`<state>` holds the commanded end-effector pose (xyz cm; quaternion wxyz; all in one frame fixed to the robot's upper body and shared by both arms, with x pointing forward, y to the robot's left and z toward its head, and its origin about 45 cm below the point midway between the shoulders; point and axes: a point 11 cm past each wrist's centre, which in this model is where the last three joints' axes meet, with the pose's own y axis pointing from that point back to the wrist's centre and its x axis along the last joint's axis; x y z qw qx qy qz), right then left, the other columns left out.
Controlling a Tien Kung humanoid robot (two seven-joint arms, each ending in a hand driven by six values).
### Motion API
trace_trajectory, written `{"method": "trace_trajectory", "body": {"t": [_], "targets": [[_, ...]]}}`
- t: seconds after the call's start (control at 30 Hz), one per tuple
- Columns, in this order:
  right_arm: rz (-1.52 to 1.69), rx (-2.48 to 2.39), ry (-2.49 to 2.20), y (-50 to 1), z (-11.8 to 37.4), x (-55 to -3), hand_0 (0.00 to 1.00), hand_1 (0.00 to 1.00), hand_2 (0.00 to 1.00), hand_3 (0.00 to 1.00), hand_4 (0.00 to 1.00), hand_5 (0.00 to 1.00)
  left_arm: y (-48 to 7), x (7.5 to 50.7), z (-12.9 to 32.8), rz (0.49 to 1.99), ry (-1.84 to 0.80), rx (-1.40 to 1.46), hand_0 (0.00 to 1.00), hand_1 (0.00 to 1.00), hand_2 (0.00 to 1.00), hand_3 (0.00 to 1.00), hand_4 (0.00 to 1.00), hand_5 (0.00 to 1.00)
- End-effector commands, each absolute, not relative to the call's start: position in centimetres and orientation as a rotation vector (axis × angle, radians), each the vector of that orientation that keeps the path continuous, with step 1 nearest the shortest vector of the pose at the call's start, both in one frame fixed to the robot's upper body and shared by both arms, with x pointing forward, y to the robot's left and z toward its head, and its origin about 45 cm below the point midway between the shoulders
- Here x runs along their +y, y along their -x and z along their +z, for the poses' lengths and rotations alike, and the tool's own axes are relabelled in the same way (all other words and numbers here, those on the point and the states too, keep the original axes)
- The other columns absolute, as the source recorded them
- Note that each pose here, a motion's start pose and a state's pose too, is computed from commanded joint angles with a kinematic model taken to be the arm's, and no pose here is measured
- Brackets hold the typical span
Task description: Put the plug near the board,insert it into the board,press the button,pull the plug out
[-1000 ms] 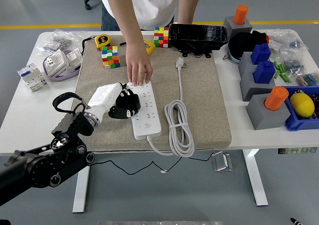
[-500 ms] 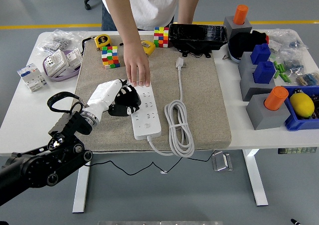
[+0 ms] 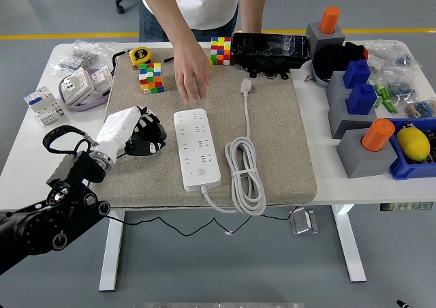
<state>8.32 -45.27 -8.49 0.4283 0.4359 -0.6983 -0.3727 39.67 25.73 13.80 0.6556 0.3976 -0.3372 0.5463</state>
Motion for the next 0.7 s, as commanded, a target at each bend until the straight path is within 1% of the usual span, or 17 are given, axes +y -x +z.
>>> {"method": "trace_trajectory", "body": {"t": [0.13, 0.17, 0.33, 0.37, 0.53, 0.57, 0.7], "targets": [[-0.929, -1.744, -1.091, -8.4, -8.5, -45.2, 0.613, 0.645, 0.659, 0.559, 0.955, 0.498, -39.6, 26.0, 13.4, 1.241, -0.907, -0.748, 0.373, 0.479, 0.487, 0.546, 0.769, 0.002], [-0.928, -1.745, -1.092, -8.5, -8.5, -45.2, 0.613, 0.645, 0.659, 0.559, 0.954, 0.497, -39.6, 26.0, 13.3, 1.241, -0.909, -0.743, 0.501, 0.53, 0.563, 0.578, 0.796, 0.024], [-0.93, -1.747, -1.092, -8.5, -8.5, -45.2, 0.613, 0.645, 0.659, 0.559, 0.954, 0.497, -39.5, 26.1, 12.8, 1.23, -0.93, -0.73, 0.501, 0.53, 0.563, 0.578, 0.796, 0.024], [-0.931, -1.747, -1.091, -8.5, -8.5, -45.2, 0.613, 0.645, 0.659, 0.559, 0.954, 0.498, -39.4, 26.2, 12.7, 1.23, -0.93, -0.73, 0.595, 0.659, 0.612, 0.606, 0.956, 0.154], [-0.931, -1.745, -1.088, -8.4, -8.5, -45.3, 0.613, 0.645, 0.659, 0.559, 0.954, 0.498, -39.4, 26.4, 12.6, 1.233, -0.932, -0.722, 0.595, 0.659, 0.612, 0.606, 0.956, 0.154], [-0.931, -1.745, -1.088, -8.4, -8.5, -45.3, 0.613, 0.645, 0.659, 0.559, 0.955, 0.498, -39.4, 26.4, 12.6, 1.233, -0.933, -0.721, 0.636, 0.752, 0.777, 0.795, 0.998, 0.309], [-0.93, -1.745, -1.092, -8.5, -8.5, -45.2, 0.613, 0.645, 0.659, 0.559, 0.955, 0.498, -39.4, 26.5, 12.7, 1.236, -0.929, -0.725, 0.636, 0.752, 0.777, 0.795, 0.998, 0.309]]}}
